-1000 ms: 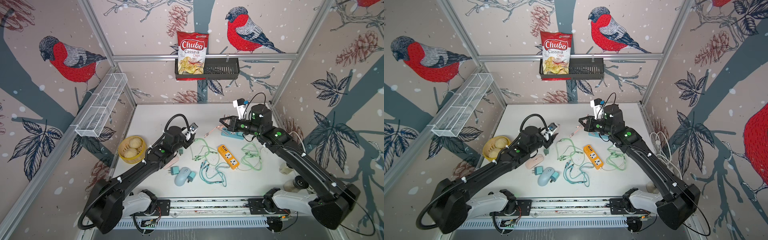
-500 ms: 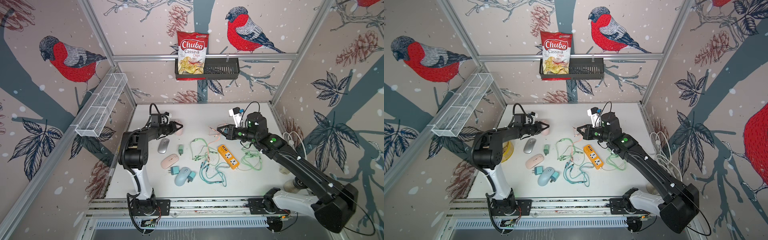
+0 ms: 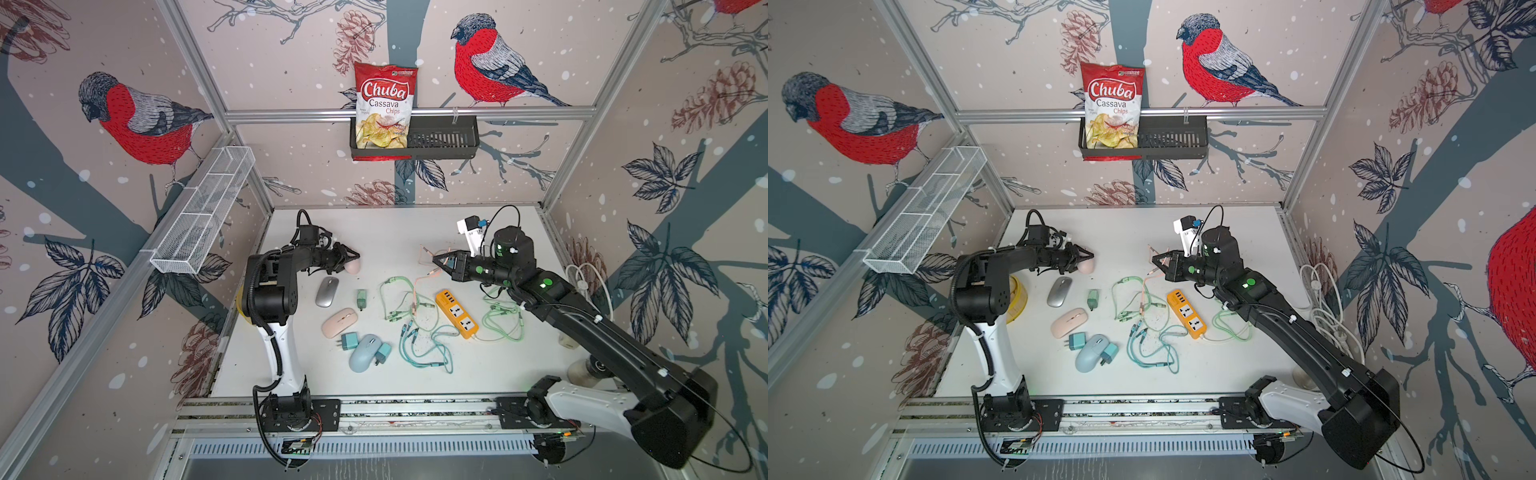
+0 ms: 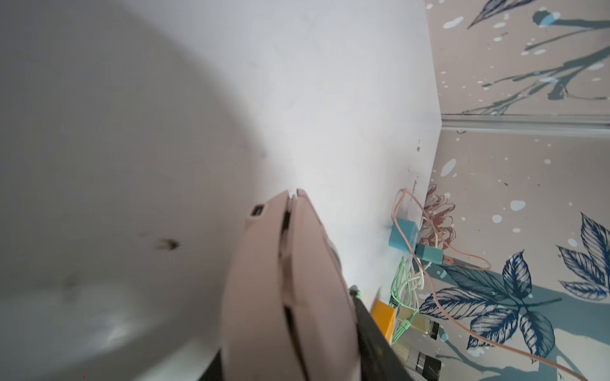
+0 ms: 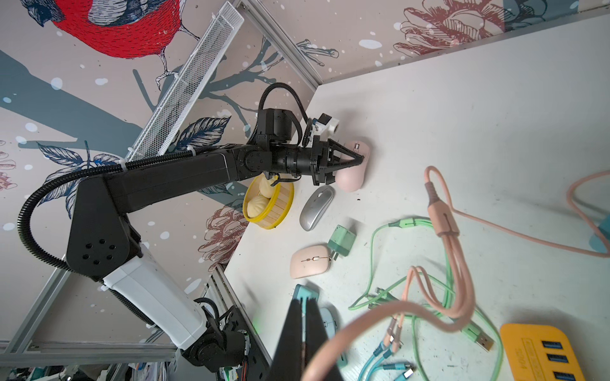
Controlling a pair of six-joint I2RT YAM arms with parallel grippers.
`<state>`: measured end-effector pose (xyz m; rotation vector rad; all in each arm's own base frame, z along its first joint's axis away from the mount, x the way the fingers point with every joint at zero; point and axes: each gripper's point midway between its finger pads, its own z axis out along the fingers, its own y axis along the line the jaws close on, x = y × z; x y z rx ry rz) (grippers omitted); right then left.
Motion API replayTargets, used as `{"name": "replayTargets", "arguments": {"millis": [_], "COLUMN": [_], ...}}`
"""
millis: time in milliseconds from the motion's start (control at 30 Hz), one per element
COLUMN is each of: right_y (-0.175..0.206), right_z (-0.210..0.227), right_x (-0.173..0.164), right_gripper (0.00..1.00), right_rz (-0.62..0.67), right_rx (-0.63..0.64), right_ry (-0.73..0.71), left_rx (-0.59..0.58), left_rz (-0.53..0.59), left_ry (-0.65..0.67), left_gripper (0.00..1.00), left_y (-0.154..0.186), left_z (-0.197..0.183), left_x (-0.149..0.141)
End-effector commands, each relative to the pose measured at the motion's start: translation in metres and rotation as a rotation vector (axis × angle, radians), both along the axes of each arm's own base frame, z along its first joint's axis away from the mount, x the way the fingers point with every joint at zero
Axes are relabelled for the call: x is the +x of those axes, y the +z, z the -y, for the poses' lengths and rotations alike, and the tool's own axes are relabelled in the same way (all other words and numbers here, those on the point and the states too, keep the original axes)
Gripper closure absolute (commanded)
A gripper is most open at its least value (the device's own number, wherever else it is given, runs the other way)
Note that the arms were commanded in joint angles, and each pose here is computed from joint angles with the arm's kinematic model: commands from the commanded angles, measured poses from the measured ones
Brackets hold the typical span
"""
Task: Unplug the wireless mouse
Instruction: Place the mouse at the center of the board, then place the power cord at the center of the board.
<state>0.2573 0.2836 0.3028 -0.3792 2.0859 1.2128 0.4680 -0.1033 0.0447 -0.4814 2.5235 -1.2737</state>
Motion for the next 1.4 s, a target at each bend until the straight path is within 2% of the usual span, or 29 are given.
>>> {"name": "replayTargets", "arguments": {"millis": [0, 133, 300, 333, 367, 567, 700, 867, 1033, 1167, 1267, 1367], "right_y": [0.012, 0.010, 0.009, 0.008, 0.007, -0.005, -0.010, -0.013, -0.043, -0.069, -0.099, -0.114], "right_z": [-0.004, -0.008, -0.010, -0.010, -0.010, -0.014, -0.026, -0.040, -0.059, -0.069, -0.072, -0.062], "right_x": [0.002, 0.000, 0.000, 0.000, 0.001, 0.012, 0.038, 0.089, 0.144, 0.181, 0.196, 0.190], "right_gripper": [1.00, 1.00, 1.00, 1.00, 1.00, 1.00, 1.00, 1.00, 1.00, 0.98, 0.55, 0.35], "right_rz": [0.033, 0.032, 0.035, 0.037, 0.039, 0.035, 0.040, 0.078, 0.060, 0.032, -0.037, -0.064], "right_rx": [0.032, 0.029, 0.015, 0.007, -0.003, -0.049, -0.078, -0.049, -0.121, -0.130, -0.191, -0.256], "right_ry": [-0.010, -0.003, -0.004, -0.007, -0.012, -0.018, -0.009, -0.033, -0.074, -0.111, -0.115, -0.131], "left_rx": [0.024, 0.029, 0.070, 0.083, 0.098, 0.175, 0.171, 0.138, 0.114, 0.089, 0.063, 0.057], "left_rz": [-0.030, -0.042, -0.043, -0.039, -0.031, 0.095, 0.197, 0.301, 0.358, 0.398, 0.407, 0.422], "left_ry": [0.018, 0.030, 0.058, 0.064, 0.074, 0.127, 0.131, 0.109, 0.105, 0.101, 0.086, 0.079], "left_gripper": [0.88, 0.77, 0.57, 0.17, 0.04, 0.03, 0.03, 0.03, 0.03, 0.03, 0.03, 0.03], "left_y": [-0.009, -0.012, -0.011, -0.009, -0.007, 0.033, 0.069, 0.108, 0.133, 0.148, 0.153, 0.160], "left_z": [-0.012, -0.019, -0.025, -0.027, -0.029, -0.041, -0.040, -0.033, -0.029, -0.025, -0.021, -0.020], "left_x": [0.000, -0.001, -0.002, -0.002, -0.001, 0.006, 0.008, 0.002, -0.005, -0.010, -0.013, -0.016]}}
